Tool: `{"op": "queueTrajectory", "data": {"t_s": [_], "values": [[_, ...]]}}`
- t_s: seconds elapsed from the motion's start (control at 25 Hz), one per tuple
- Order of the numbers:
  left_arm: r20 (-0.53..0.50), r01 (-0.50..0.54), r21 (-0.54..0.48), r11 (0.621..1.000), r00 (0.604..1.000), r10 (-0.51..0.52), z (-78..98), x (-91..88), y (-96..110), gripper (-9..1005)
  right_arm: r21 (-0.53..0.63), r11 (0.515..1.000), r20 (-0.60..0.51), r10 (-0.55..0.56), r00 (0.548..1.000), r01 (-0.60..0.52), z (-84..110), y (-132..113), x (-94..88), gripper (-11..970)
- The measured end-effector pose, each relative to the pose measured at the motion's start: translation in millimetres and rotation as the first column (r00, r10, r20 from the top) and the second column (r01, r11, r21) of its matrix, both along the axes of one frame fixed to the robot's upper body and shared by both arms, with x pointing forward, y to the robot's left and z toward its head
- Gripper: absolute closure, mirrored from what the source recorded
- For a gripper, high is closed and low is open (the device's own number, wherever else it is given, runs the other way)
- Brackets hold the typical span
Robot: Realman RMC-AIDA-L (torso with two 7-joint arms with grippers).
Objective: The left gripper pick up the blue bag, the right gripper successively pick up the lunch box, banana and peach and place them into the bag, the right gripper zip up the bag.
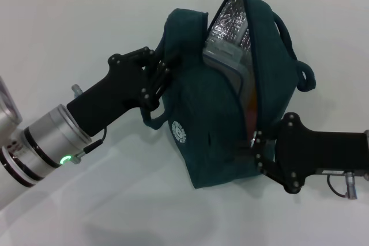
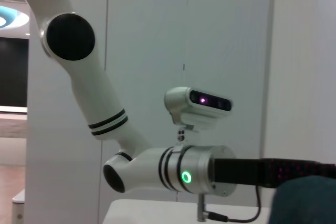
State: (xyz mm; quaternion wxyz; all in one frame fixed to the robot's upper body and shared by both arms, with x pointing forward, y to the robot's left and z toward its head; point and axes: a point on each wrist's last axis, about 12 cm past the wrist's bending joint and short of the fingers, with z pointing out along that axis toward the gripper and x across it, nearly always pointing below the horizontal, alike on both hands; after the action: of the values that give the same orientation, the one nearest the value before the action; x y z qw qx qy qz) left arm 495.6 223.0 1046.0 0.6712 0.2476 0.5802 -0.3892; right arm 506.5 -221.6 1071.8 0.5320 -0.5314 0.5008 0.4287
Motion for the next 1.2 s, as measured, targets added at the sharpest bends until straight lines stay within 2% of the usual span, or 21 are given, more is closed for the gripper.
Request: {"op": "queueTrajectory", "data": {"t_s": [0.24, 0.48, 0.64, 0.76, 0.8, 0.84, 0.88, 1.0, 1.08, 1.2], "values": [[-0.067, 0.015, -0.102, 0.995, 0.997, -0.022, 6.6, 4.5, 1.3, 766, -0.004, 1.000, 0.005, 0.026, 1.000, -0.026, 1.3, 6.4, 1.5, 930], [-0.149, 0.057, -0.208, 0.976, 0.985, -0.089, 13.2, 7.1, 3.1, 520, -0.008, 0.998, 0.002, 0.062, 0.998, -0.062, 3.2, 15.2, 3.9, 931], [-0.173, 0.042, -0.233, 0.972, 0.981, -0.084, 11.9, 2.9, 10.1, 327, 0.005, 0.998, 0.009, 0.057, 0.998, -0.057, 5.6, 16.4, 5.6, 932], [-0.113, 0.034, -0.214, 0.976, 0.992, -0.059, 9.9, -12.9, 22.2, 255, 0.056, 0.998, 0.019, 0.009, 1.000, -0.010, 9.5, 14.8, 8.4, 931], [-0.113, 0.034, -0.214, 0.976, 0.992, -0.059, 9.9, -12.9, 22.2, 231, 0.071, 0.997, 0.024, -0.004, 1.000, 0.003, 10.9, 14.3, 9.3, 931], [-0.055, 0.028, -0.178, 0.984, 0.998, -0.039, 6.9, -31.3, 34.4, 206, 0.087, 0.996, 0.029, -0.019, 0.999, 0.016, 12.4, 13.8, 10.3, 930], [-0.055, 0.028, -0.178, 0.984, 0.998, -0.039, 6.9, -31.3, 34.4, 182, 0.102, 0.994, 0.033, -0.031, 0.999, 0.027, 14.3, 13.4, 11.6, 930], [-0.008, -0.037, -0.088, 0.995, 0.999, 0.036, -7.1, -66.7, 51.9, 110, 0.139, 0.989, 0.039, -0.060, 0.997, 0.054, 19.3, 12.3, 15.2, 932], [0.009, -0.061, -0.038, 0.997, 0.998, 0.061, -14.6, -80.0, 52.8, 110, 0.167, 0.983, 0.040, -0.087, 0.995, 0.079, 22.3, 10.8, 17.7, 932], [0.021, -0.030, 0.038, 0.999, 0.999, 0.029, -25.8, -92.7, 41.9, 109, 0.184, 0.978, 0.043, -0.106, 0.993, 0.096, 24.7, 10.2, 20.3, 931]]}}
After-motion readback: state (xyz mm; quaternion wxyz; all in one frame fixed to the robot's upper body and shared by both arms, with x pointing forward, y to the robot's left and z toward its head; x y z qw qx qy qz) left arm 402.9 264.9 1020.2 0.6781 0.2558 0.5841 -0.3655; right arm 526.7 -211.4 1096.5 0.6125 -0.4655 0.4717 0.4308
